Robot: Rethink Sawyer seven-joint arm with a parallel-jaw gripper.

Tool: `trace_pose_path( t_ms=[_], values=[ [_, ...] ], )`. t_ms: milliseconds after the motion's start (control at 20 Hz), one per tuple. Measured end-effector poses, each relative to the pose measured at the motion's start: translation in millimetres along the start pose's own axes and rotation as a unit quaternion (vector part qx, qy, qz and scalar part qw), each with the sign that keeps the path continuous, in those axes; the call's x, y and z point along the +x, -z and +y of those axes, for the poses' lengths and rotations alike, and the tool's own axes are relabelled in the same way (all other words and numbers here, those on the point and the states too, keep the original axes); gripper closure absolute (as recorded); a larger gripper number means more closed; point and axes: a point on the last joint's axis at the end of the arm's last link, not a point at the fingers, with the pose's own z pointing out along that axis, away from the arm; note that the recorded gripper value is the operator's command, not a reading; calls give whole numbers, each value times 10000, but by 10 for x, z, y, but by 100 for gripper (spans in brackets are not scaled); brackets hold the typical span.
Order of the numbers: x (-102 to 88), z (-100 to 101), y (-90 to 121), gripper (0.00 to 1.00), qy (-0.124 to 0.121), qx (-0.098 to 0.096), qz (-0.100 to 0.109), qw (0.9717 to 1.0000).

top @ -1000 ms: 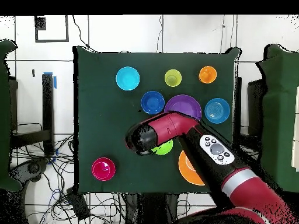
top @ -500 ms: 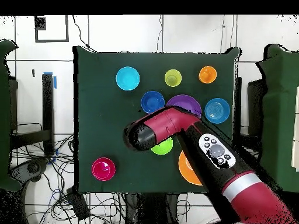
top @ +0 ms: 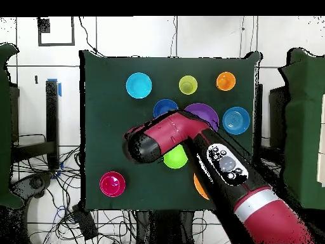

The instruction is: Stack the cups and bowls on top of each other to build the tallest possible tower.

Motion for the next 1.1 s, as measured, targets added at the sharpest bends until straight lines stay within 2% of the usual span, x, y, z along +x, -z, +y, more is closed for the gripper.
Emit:
trace_pose_path(
  t_ms=[300, 400, 600, 800, 1100],
  values=[
    [-352, 314, -39, 0, 299, 11, -264, 9992],
    [-539, 444, -90, 0, 404, 10, -365, 9985],
    [-701, 516, -176, 0, 447, -6, -458, 9980],
    [-846, 517, -323, 0, 437, -23, -573, 9974],
    [-952, 376, -533, 0, 231, -78, -645, 9976]
  ],
)
